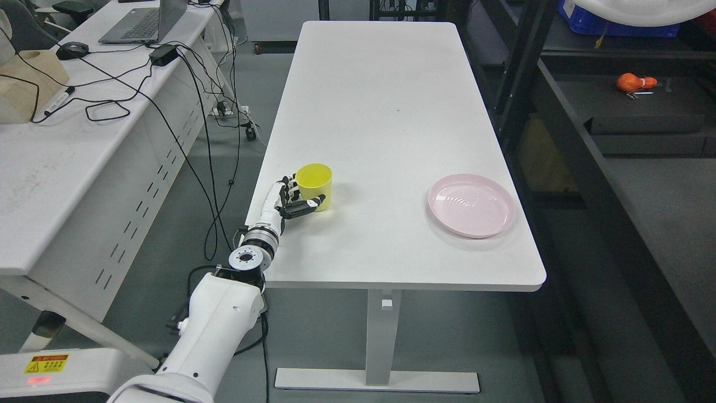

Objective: Place yellow IKEA cup on middle right shelf
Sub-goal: 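Close the left hand around the yellow cup and lift it, then raise the yellow cup higher with the left hand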

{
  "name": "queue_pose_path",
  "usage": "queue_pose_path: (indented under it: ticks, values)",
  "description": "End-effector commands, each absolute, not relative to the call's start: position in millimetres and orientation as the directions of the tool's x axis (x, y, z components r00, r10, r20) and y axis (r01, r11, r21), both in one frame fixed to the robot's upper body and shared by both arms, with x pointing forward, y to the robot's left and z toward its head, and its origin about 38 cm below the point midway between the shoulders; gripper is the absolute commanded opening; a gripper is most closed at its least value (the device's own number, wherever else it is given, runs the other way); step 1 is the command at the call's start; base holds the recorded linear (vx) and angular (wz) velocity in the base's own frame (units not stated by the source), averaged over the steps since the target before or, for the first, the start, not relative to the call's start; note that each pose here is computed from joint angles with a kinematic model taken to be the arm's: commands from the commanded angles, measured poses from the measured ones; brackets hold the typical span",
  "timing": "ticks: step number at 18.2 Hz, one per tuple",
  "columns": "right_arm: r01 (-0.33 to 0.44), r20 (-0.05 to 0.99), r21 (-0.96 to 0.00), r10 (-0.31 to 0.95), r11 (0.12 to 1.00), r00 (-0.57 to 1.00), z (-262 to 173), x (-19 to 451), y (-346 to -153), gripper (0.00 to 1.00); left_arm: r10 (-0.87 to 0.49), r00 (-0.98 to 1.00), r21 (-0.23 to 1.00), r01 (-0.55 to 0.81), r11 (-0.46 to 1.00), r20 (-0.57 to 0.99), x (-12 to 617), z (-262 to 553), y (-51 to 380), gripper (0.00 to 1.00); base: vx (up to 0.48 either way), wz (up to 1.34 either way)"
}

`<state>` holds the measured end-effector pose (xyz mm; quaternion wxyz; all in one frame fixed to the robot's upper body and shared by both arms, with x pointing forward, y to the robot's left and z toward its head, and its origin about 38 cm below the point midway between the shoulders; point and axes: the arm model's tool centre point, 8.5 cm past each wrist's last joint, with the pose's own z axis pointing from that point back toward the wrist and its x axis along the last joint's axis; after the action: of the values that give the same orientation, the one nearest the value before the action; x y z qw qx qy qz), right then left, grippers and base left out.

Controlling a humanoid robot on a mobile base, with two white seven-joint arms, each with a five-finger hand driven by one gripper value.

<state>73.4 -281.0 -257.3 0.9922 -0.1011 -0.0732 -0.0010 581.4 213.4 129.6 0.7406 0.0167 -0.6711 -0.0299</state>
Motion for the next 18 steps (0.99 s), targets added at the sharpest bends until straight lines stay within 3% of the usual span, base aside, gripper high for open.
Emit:
queue_pose_path:
  ticks: [1,3,10,13,18]
  values:
    - [0.022,0.132,-0.213,0.006,0.977,0.991,-257,64,-290.9,0.99,0.041,-0.029,-0.043,-0.086,0.995,0.999,583,146,250,0.13,0.000,0.00]
    - [0.022,0.132,-0.213,0.006,0.977,0.991,-257,64,-290.9,0.99,0.054,-0.124,-0.066,-0.096,0.993,0.991,582,157,254,0.00,0.000,0.00]
    - [0.022,0.132,-0.213,0.006,0.977,0.991,-257,64,-290.9,0.99,0.039,-0.382,-0.041,0.005,0.999,0.923,541,194,229,0.00,0.000,0.00]
    - [0.022,0.133,-0.213,0.006,0.977,0.991,-257,65,-290.9,0.99,0.049,-0.421,-0.010,0.093,0.996,0.906,501,181,199,0.00,0.000,0.00]
    - [0.022,0.132,-0.213,0.006,0.977,0.991,-257,64,-290.9,0.99,0.069,-0.472,-0.012,0.122,0.992,0.879,483,198,189,0.00,0.000,0.00]
